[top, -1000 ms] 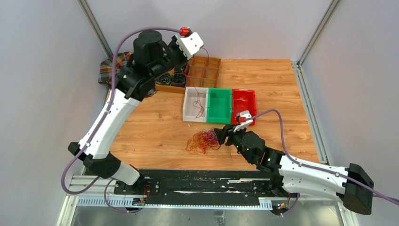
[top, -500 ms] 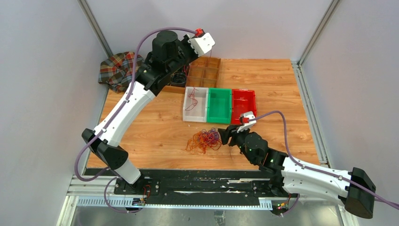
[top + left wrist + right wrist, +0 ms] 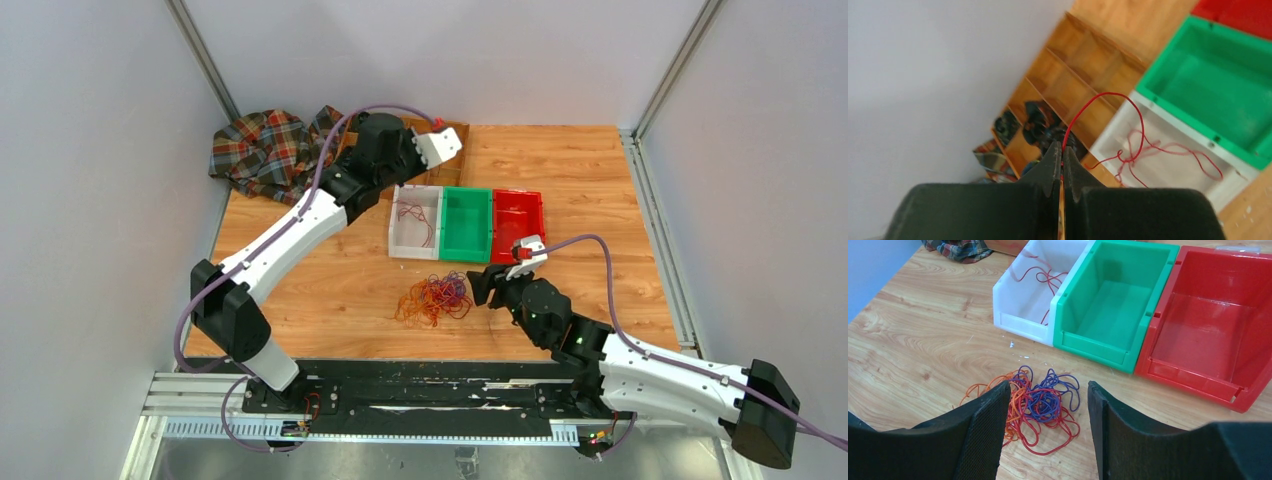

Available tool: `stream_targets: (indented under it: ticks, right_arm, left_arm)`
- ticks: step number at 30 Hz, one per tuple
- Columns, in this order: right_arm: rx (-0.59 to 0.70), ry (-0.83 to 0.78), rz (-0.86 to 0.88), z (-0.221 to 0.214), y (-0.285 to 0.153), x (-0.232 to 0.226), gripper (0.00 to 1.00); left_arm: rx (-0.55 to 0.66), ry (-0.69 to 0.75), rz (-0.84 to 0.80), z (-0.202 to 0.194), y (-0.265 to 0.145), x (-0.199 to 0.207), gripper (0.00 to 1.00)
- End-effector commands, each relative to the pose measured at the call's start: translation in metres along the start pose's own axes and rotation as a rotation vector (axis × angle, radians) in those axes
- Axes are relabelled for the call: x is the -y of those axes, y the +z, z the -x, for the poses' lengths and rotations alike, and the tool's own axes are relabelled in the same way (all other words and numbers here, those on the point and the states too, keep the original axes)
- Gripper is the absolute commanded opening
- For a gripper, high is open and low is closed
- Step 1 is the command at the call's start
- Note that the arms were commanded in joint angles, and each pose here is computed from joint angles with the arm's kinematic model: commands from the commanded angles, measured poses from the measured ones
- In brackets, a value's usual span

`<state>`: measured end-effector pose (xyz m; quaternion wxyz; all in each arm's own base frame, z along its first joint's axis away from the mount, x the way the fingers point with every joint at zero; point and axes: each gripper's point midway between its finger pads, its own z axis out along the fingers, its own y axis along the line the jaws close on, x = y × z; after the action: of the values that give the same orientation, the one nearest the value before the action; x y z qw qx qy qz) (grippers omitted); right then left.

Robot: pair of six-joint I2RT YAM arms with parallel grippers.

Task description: Untangle the cables

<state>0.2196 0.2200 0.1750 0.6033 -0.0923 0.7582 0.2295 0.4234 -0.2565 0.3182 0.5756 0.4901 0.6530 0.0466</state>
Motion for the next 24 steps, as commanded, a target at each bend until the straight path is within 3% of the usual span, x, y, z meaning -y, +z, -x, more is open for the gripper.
stream_targets:
  ticks: [1, 13, 19, 24]
  right_arm:
    - [0.001, 0.009, -0.028, 0.000, 0.000, 0.009, 0.58]
    - [-0.001, 0.027, -0.047, 0.001, -0.001, 0.015, 0.57]
    - [-0.006, 0.029, -0.059, 0.001, -0.004, 0.019, 0.57]
    - [-0.011, 0.031, -0.071, 0.001, -0.005, 0.024, 0.57]
  left_arm:
    - [-0.034, 0.023, -0.030, -0.019, -0.006, 0.017, 0.00]
    - [-0.145, -0.127, -0.213, -0.073, 0.025, 0.092, 0.00]
    - [-0.224, -0.187, -0.207, -0.103, 0.051, 0.113, 0.01]
    - [-0.292, -0.102, -0.111, -0.133, 0.073, 0.108, 0.00]
